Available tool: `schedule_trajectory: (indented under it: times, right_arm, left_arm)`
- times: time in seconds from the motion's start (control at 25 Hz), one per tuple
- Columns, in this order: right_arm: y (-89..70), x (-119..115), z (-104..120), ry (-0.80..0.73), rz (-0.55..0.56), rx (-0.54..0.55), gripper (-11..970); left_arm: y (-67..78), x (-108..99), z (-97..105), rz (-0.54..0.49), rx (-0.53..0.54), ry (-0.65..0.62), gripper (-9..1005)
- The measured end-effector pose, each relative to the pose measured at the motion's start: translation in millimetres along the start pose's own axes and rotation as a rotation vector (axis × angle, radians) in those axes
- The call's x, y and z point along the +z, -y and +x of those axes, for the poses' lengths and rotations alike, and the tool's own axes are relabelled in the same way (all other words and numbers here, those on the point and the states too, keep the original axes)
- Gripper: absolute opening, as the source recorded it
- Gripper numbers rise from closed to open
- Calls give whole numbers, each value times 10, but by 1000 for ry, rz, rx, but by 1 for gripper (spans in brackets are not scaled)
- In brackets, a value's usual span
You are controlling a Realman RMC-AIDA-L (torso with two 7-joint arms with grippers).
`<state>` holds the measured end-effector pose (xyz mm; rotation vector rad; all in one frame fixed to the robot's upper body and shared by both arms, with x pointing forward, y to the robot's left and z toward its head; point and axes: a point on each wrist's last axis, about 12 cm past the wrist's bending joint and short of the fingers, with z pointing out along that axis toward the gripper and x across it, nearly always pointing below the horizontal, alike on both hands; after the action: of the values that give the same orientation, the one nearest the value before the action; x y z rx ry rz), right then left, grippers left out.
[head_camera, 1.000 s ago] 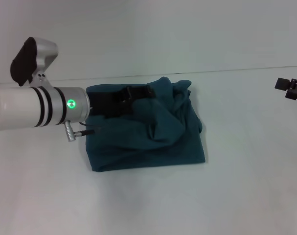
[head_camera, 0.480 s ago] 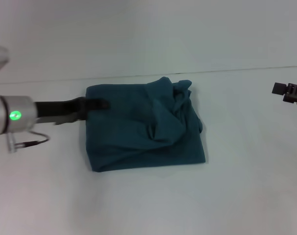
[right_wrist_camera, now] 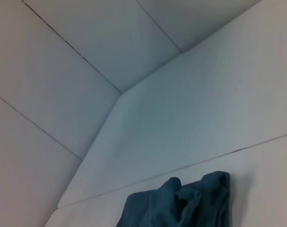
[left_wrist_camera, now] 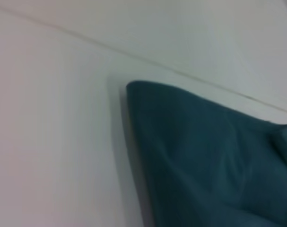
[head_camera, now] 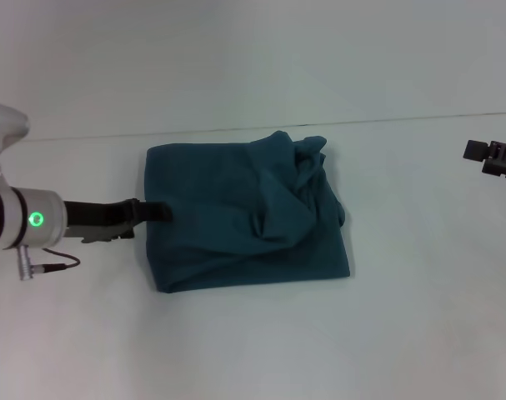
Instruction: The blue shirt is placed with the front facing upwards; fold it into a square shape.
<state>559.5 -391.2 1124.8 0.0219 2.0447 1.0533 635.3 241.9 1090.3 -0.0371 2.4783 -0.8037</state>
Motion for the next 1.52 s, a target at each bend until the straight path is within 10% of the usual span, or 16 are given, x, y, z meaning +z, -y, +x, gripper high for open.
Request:
schedule_trajectory:
  times: [0.72, 1.28, 1.52]
  right_arm:
    - [15, -11, 0, 0, 11, -4, 915]
    - [19, -13, 1, 4, 13, -3, 915]
    - [13, -3, -9, 5, 11, -2, 915]
  left_arm:
    - [274, 257, 45, 13, -8, -60, 890]
    - [473, 316, -29, -6, 60, -103, 731]
    - [549, 290, -39, 26, 80, -105, 460]
